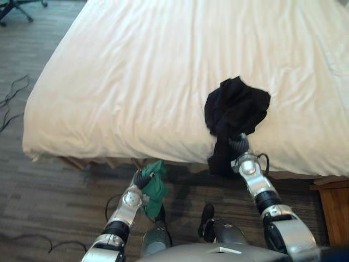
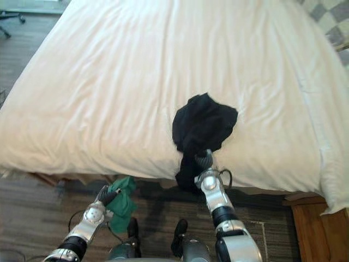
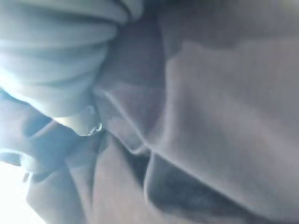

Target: Tidy the bed and pick cloth on bed and put in laundry

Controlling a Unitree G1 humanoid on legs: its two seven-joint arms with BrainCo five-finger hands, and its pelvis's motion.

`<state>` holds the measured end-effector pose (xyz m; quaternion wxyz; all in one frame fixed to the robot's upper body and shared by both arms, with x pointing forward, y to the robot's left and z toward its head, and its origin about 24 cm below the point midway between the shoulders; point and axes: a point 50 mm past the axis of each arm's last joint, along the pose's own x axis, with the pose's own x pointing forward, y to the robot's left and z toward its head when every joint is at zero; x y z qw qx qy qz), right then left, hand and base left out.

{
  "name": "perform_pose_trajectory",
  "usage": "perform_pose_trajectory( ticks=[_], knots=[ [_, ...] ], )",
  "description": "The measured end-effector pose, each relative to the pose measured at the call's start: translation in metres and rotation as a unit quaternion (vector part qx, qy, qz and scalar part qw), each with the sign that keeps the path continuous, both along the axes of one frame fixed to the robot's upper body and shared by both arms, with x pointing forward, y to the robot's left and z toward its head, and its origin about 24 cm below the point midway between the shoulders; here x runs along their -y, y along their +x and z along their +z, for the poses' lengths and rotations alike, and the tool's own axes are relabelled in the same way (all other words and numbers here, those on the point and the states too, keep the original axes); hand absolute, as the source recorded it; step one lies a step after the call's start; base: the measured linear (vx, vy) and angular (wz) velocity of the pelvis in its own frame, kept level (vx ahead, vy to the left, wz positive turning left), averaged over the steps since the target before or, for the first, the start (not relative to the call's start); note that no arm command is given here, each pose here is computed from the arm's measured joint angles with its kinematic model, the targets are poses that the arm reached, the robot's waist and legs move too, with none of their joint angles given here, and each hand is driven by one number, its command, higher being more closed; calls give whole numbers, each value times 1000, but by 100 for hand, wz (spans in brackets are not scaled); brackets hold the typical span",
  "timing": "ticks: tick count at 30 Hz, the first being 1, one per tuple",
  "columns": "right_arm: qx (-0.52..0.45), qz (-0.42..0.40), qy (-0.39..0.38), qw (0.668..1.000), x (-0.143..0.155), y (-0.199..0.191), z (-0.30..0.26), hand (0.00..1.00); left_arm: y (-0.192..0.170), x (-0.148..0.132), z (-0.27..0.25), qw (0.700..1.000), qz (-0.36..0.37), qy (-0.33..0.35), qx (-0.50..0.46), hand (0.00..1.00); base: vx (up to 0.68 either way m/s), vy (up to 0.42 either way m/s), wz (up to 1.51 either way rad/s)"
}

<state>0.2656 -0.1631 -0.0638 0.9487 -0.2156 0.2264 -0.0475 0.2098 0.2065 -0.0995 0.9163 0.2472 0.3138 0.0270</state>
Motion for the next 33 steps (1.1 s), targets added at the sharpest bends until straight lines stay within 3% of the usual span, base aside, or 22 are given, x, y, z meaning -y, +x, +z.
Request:
perform_pose_trajectory(
  ticks=[7, 13, 21, 23, 28, 33],
  knots=[
    [-200, -68, 49, 976, 10, -108, -74, 100, -37, 8, -24, 995, 74, -41, -50, 100, 50, 66, -37],
    [-232, -134, 105, 958, 13, -140, -85, 100, -54, 16, -33, 980, 152, -115, -62, 100, -26, 44, -14],
    [-185, -252, 224, 923, 12, -162, -81, 100, -77, 24, -38, 934, 271, -228, -46, 100, 2, -26, 59],
    [-158, -250, 250, 922, 9, -159, -76, 100, -87, 27, -41, 918, 302, -254, -47, 100, 60, -62, 54],
    [-130, -243, 282, 919, 5, -163, -70, 100, -90, 35, -36, 912, 305, -275, -28, 100, 96, -29, 89],
    [-129, -171, 297, 931, -14, -161, -65, 100, -90, 38, -30, 897, 311, -313, 3, 100, 129, -22, 88]
  ],
)
